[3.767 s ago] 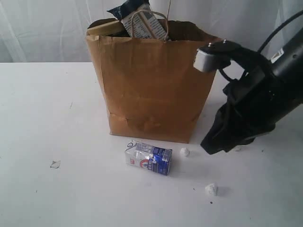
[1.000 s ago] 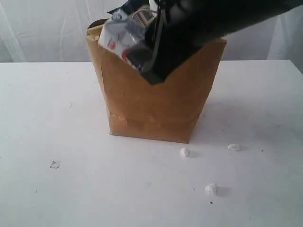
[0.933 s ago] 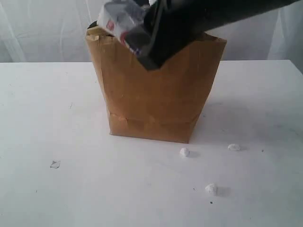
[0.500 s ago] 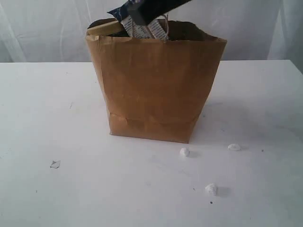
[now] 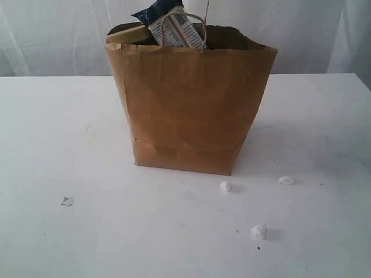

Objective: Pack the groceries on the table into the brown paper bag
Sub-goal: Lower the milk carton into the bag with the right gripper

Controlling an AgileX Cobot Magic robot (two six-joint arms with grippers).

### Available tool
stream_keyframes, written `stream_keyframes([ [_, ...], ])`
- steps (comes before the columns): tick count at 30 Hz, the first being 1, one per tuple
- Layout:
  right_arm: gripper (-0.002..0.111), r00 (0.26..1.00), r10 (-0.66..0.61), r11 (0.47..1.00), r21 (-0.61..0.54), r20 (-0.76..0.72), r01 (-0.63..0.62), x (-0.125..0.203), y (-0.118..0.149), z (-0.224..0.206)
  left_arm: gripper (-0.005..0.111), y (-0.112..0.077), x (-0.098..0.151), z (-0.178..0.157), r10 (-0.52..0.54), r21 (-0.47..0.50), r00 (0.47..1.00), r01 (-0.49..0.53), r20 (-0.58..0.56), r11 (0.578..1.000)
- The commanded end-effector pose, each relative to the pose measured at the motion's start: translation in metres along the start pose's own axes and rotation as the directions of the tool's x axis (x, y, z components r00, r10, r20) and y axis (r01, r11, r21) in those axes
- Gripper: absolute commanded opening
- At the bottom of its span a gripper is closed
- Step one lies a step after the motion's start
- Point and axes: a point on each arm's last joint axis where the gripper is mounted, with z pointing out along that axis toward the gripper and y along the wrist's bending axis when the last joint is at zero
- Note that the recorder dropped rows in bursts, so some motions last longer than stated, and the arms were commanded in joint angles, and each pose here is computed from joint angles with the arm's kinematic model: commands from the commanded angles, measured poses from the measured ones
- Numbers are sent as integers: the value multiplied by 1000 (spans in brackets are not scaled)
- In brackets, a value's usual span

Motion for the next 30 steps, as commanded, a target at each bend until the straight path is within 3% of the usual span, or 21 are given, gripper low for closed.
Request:
stream_keyframes([
  [1,7,997,6,999,53,-77,-2,21,-20,-3,0,1,1,0,5,6,1000,-5,3,1000],
  [6,7,982,35,996,91,-185,-18,61,-28,-4,0,1,1,0,5,6,1000,-5,3,1000],
  [16,3,992,98,951,301,-74,-71,92,-37,19,0,1,1,0,5,6,1000,-5,3,1000],
  [25,0,964,190,961,236,-184,-144,120,-24,38,0,1,1,0,5,6,1000,-5,3,1000],
  [30,0,961,225,948,264,-160,-178,120,-26,38,0,1,1,0,5,6,1000,-5,3,1000],
])
